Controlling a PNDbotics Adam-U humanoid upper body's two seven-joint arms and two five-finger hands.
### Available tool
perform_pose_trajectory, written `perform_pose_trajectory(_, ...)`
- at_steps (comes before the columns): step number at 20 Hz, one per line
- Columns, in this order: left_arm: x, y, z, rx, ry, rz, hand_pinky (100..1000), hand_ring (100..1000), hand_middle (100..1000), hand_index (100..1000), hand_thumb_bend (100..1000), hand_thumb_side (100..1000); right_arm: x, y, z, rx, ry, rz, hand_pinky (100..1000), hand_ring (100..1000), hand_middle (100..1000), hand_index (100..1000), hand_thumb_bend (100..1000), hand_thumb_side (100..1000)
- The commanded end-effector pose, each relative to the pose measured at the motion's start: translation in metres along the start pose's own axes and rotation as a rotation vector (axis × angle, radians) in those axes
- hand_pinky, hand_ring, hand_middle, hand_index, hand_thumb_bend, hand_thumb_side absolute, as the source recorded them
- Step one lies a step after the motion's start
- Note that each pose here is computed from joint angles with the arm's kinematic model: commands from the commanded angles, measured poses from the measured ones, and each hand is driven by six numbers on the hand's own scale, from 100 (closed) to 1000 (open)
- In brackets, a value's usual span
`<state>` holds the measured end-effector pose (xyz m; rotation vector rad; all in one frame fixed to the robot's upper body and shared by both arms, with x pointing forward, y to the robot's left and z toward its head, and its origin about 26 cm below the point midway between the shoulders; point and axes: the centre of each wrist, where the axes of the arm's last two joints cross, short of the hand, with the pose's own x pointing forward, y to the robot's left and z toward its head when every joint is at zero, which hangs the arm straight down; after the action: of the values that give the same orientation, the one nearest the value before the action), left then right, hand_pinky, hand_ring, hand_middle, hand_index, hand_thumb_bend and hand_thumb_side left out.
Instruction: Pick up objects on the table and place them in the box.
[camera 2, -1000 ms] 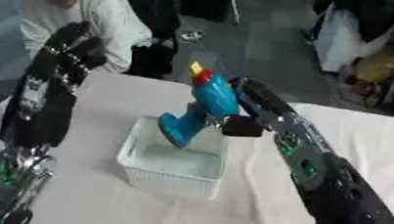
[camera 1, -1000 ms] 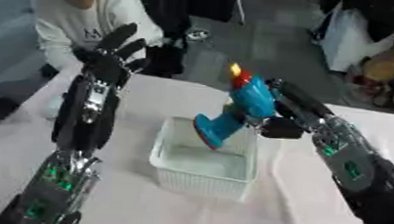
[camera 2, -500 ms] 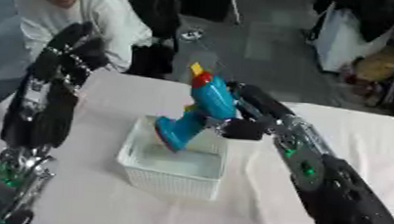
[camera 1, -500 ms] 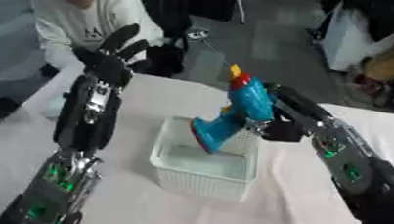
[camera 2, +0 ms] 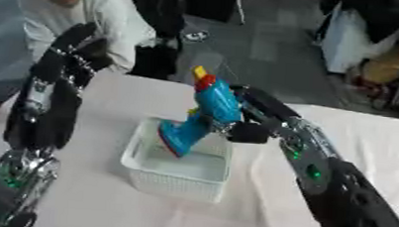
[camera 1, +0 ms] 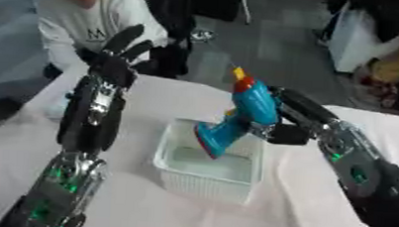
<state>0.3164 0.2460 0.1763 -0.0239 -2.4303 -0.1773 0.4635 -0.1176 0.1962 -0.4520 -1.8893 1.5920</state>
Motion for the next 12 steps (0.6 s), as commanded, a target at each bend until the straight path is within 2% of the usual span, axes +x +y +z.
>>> perform_pose_trajectory(1, 0.0079, 0.0012, -0.0060, -0.009, -0.036, -0.002, 853, 930, 951, 956, 331, 820, 0.0024, -0.0151, -0.0002, -0.029, -0.010, 0.030, 452, 709, 771, 828, 100, 944)
perform_pose_trajectory(4, 0.0080, 0.0013, -0.0061, -0.009, -0.037, -0.002, 854, 930, 951, 956, 330, 820, 0.0019, -0.0149, 0.0001, -0.029, -0.006, 0.037, 542, 758, 799, 847, 100, 944)
perform_pose_trajectory(5, 0.0080, 0.0013, -0.0062, -0.009, -0.037, -0.002, 854, 930, 951, 956, 330, 820, 0.0018, -0.0149, 0.0002, -0.029, -0.005, 0.039, 509, 741, 789, 839, 100, 944)
perform_pose_trajectory(6, 0.0080, 0.0013, -0.0061, -0.009, -0.037, -0.002, 854, 930, 951, 956, 330, 820, 0.0016, -0.0148, 0.0003, -0.027, -0.003, 0.042, 593, 785, 820, 862, 113, 940)
perform_pose_trajectory(11, 0.0080, 0.0015, -0.0060, -0.009, -0.036, -0.002, 853, 930, 951, 956, 331, 820, 0.0015, -0.0151, 0.0004, -0.020, 0.002, 0.056, 700, 843, 881, 917, 144, 945)
perform_pose_trajectory(12, 0.0080, 0.0015, -0.0060, -0.009, -0.036, -0.002, 853, 930, 951, 956, 331, 820, 0.0015, -0.0151, 0.0004, -0.020, 0.002, 0.057, 763, 871, 901, 945, 174, 945)
